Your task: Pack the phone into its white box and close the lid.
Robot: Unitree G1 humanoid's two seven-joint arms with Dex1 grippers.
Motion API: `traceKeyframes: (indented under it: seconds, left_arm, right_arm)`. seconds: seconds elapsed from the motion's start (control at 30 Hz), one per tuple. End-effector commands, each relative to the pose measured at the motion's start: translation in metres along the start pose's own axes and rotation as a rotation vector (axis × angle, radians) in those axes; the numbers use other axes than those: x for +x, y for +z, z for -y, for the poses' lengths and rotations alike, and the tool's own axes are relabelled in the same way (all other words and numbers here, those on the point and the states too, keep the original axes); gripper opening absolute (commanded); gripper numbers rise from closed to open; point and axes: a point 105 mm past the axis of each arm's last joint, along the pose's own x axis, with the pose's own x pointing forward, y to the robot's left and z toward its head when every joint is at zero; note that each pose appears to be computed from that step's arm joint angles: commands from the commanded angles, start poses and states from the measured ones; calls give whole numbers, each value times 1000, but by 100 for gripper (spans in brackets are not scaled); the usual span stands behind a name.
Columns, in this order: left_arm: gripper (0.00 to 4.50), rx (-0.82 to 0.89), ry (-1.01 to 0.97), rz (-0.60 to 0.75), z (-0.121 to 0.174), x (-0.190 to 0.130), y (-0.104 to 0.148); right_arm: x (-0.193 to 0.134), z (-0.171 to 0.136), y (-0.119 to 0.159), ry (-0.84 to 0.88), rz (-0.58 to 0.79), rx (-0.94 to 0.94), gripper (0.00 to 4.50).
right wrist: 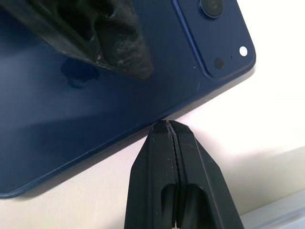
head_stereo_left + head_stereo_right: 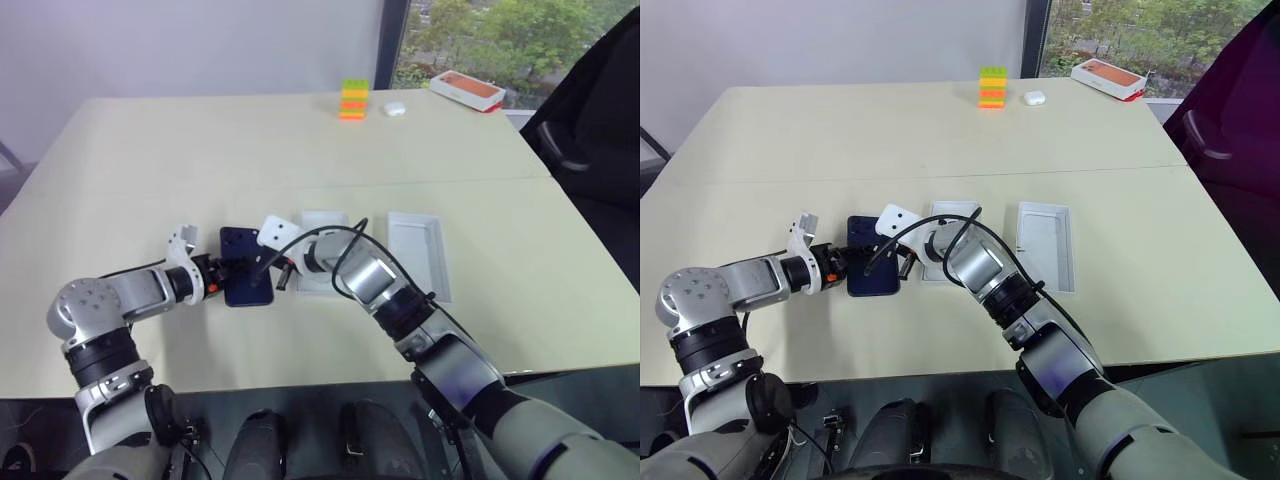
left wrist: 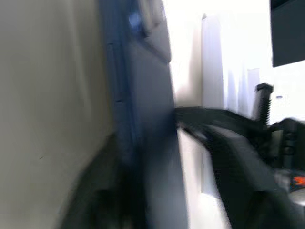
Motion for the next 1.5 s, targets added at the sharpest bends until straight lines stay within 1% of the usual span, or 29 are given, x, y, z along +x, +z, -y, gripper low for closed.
traceKeyframes:
  seconds: [0.03,0.2,0.33,0.57,0.63,0.7,0.77,0.83,0.9,1.0,1.07,1.13,1.17,1.2,1.27,1.37,1.43,1.5]
  left_arm:
    - [116,-1,-1,-15,-3,-3,-5]
    - [116,-57,-12,-15,-13,-3,-12]
    - [2,-105,14,-15,-26,-3,-16]
    - [2,-141,-20,-22,-27,-5,-21]
    - [2,-150,-45,-20,-26,-6,-20]
    - [2,-151,-117,11,-18,-12,-14]
    - [2,-105,-184,54,-10,-20,-6]
    - [2,-129,-284,107,-1,-27,4]
    - [2,-63,-271,134,1,-29,8]
    - [0,-63,-337,146,14,-31,18]
    - [0,-45,-375,119,24,-32,19]
    - [0,-36,-363,108,24,-30,19]
    - [0,-20,-343,105,23,-30,19]
    - [0,-9,-330,103,21,-30,19]
    - [0,5,-321,99,21,-30,19]
    - [0,31,-370,78,32,-34,20]
    - [0,44,-377,75,34,-36,22]
    - [0,45,-382,74,35,-36,23]
  right_arm:
    - [4,-9,-4,35,-15,-4,0]
    - [3,-10,-3,33,-15,-9,0]
    - [3,-11,-3,33,-14,-12,0]
    - [1,-9,-4,28,-12,-14,0]
    - [-1,-7,-1,24,7,-16,0]
    - [-9,-3,10,20,87,3,0]
    - [-25,5,26,17,197,48,0]
    - [-41,9,39,27,293,88,0]
    - [-54,3,44,109,340,149,0]
    - [-70,0,42,165,345,197,85]
    - [-79,-1,37,183,325,182,182]
    - [-87,-4,31,205,296,156,277]
    - [-95,-8,18,227,233,115,326]
    - [-101,-10,9,244,187,89,326]
    - [-107,-14,0,265,137,65,326]
    - [-112,-15,-24,211,55,28,326]
    - [-112,-13,-44,171,-23,-38,326]
    - [-111,-12,-52,159,-47,-55,326]
